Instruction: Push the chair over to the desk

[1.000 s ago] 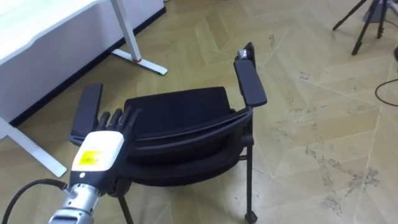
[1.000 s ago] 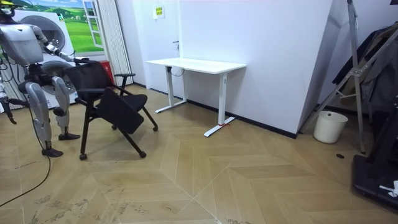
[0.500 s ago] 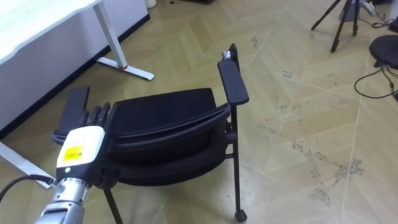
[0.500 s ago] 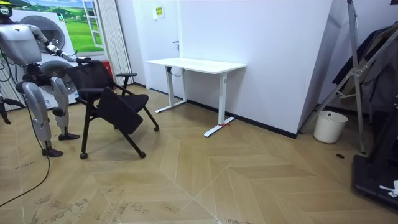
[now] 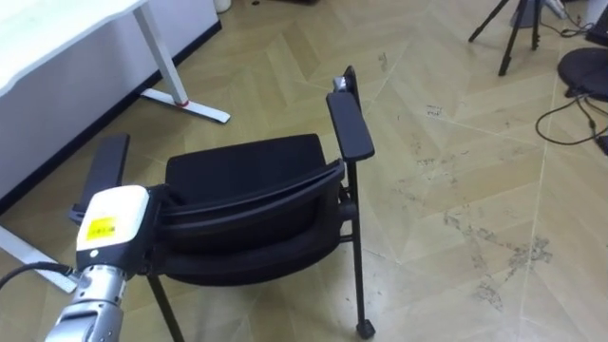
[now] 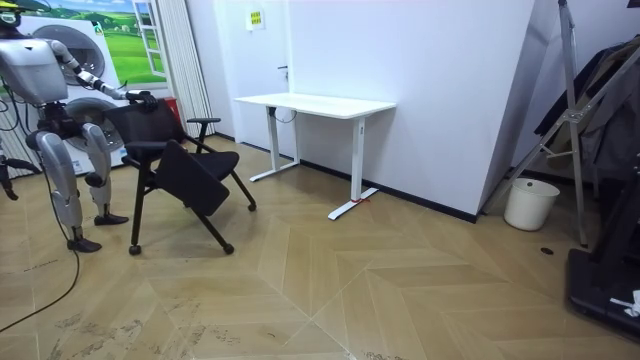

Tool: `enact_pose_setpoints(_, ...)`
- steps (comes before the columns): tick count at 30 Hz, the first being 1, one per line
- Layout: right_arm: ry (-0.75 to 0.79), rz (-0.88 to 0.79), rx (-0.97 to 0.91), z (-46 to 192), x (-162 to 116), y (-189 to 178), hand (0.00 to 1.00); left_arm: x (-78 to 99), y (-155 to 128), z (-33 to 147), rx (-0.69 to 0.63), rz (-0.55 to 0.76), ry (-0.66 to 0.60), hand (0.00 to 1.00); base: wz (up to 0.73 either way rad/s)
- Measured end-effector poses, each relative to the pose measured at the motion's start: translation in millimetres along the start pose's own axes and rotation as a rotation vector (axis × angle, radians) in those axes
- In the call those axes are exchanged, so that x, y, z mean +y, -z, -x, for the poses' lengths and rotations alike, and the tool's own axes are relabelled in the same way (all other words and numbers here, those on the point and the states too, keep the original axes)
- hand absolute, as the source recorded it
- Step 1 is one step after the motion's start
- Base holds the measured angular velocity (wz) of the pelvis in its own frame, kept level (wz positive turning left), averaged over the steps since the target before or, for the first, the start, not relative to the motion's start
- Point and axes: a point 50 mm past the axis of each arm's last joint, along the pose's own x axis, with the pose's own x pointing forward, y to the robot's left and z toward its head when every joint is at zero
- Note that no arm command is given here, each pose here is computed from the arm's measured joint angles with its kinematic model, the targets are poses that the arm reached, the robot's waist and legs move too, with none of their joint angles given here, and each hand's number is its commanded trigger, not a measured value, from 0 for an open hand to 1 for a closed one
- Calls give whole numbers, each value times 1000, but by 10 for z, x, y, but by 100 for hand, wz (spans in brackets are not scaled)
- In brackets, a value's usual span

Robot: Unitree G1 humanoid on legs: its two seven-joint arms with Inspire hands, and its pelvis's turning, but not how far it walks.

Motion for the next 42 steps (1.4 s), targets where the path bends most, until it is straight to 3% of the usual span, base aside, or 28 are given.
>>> enact_pose_setpoints(13, -24, -4, -8, -6, 26, -29, 0, -22, -24, 17, -22, 4, 9, 100, 0)
enact_pose_setpoints(18, 24, -83, 37, 37, -120, 142, 0, -15, -5, 28, -22, -1, 8, 100, -3)
enact_pose_setpoints(21, 103, -318, 74, 93, -286, 313, 0, 9, 18, 26, -25, -11, 10, 100, 0)
enact_pose_setpoints(25, 262, -834, -20, 172, -597, 337, 0, 104, 210, 99, 10, -19, -10, 100, -14)
enact_pose_setpoints(28, 383, -1059, -218, 272, -948, 63, 0, 179, 384, 209, 46, -38, -45, 100, -4)
enact_pose_setpoints(30, 442, -1084, -362, 375, -1132, -208, 0, 243, 444, 210, 43, -61, -58, 100, 0)
enact_pose_setpoints(35, 574, -958, -724, 790, -1392, -1051, 0, 289, 529, 220, 65, -81, -85, 100, -3)
enact_pose_setpoints(42, 733, -650, -1166, 1450, -1167, -2108, 0, 321, 494, 162, 48, -75, -96, 100, -5)
